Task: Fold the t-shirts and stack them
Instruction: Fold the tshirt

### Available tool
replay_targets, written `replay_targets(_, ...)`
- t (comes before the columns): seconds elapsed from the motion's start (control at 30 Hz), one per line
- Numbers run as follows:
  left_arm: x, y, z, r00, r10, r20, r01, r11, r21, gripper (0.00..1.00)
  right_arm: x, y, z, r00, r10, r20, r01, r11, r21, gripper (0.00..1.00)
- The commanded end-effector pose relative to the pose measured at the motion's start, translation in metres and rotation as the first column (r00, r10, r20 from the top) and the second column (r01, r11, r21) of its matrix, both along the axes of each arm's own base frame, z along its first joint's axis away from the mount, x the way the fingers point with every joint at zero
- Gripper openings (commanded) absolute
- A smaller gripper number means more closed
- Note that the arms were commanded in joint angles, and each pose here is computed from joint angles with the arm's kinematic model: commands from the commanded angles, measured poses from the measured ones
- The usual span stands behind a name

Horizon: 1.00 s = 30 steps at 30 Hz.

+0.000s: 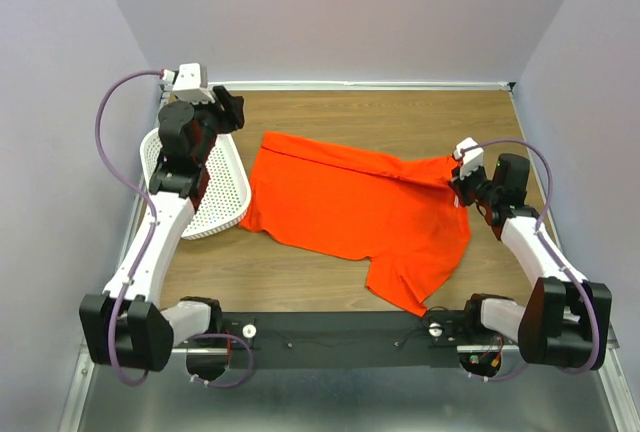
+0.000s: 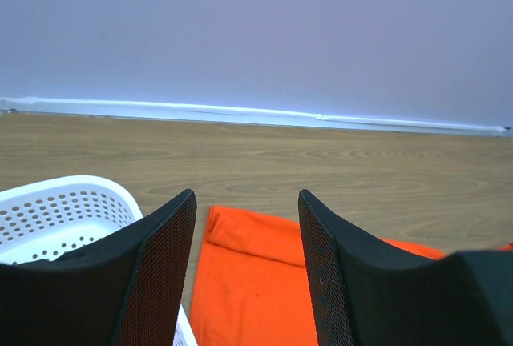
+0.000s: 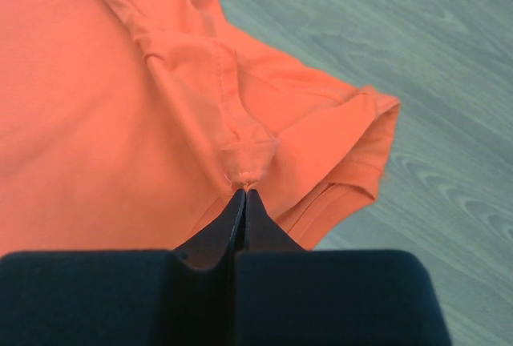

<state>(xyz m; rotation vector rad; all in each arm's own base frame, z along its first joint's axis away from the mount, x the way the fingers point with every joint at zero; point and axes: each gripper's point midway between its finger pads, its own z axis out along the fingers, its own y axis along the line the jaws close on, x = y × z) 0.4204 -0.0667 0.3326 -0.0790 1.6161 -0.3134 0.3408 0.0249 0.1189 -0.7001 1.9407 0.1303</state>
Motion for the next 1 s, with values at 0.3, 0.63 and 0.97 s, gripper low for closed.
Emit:
replay_targets(0.3, -0.085, -0.004, -0.015, 0.995, -0.093, 0.044, 0.092, 0.995, 0.026, 0.62, -0.035, -0.015, -0.024, 0.990, -0.016, -0.141, 0.000, 0.994, -0.112, 0.74)
replay_targets(0.63, -0.110, 0.007, -0.013, 0.994, -0.061, 0.089, 0.054, 0.996, 0.076, 0.62, 0.037, 0.027, -0.043, 0.890, 0.091, -0.448, 0.044, 0.959, 0.280, 0.66)
replay_targets(0.97, -0.116, 0.001, -0.006, 0.989, -0.096, 0.115, 0.087, 0.993, 0.078, 0.62, 0.035, 0.020, -0.081, 0.818, 0.100, -0.566, 0.048, 0.969, 0.241, 0.62)
